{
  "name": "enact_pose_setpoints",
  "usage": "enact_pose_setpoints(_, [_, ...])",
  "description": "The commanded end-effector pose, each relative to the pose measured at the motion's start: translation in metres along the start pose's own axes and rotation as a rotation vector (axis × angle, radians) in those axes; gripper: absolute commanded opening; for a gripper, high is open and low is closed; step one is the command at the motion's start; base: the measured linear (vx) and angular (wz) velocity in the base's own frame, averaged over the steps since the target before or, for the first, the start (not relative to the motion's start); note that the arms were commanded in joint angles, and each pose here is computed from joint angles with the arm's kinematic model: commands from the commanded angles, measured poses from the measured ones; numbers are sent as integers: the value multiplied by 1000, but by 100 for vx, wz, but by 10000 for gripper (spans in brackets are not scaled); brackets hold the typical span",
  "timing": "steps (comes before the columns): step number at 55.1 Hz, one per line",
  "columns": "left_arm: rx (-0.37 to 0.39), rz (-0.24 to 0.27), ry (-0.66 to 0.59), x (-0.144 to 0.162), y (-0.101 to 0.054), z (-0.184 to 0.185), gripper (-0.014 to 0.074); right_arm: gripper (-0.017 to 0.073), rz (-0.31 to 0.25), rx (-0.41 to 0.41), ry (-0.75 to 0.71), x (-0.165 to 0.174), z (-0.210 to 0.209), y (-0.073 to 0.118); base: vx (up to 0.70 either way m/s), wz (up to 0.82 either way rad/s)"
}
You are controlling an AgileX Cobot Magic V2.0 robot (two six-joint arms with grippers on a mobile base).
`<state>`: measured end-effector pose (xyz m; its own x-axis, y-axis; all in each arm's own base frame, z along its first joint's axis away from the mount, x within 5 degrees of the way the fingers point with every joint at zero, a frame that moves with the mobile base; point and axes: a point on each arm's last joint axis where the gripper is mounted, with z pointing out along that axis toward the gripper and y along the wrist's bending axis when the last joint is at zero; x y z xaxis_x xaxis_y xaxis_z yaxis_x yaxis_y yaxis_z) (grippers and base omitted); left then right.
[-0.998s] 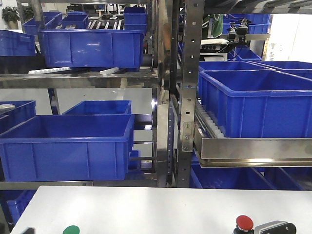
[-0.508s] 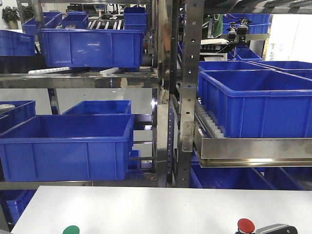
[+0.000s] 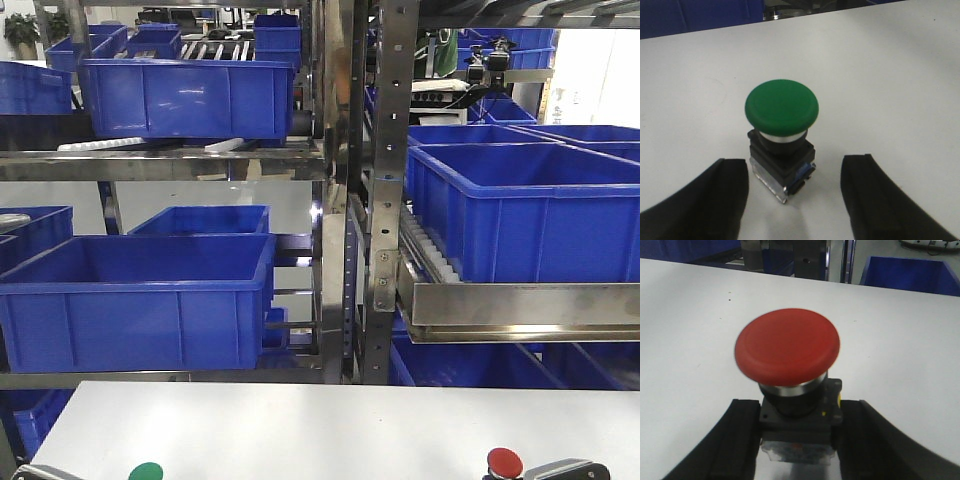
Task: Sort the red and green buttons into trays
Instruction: 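Lift the green button with the left gripper and red with the right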
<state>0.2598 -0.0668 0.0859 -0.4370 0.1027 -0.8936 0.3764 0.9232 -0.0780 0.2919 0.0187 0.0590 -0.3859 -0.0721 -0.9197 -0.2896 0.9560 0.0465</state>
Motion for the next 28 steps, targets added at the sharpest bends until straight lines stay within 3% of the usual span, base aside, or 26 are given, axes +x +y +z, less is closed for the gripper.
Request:
enact_pose_setpoints(1, [3, 10, -145, -24, 1, 6, 524, -10, -28, -2, -254, -34, -5, -1, 0, 0])
enact_pose_setpoints(20, [-13, 20, -110, -33, 10, 40, 520, -10, -28, -2, -254, -34, -5, -1, 0, 0])
enact_pose_setpoints(24, [-12, 21, -118, -34, 11, 43, 487, -10, -28, -2, -255, -34, -5, -1, 0, 0])
enact_pose_setpoints(28, [-10, 22, -136, -36, 11, 43, 372, -10, -28, -2, -255, -34, -5, -1, 0, 0])
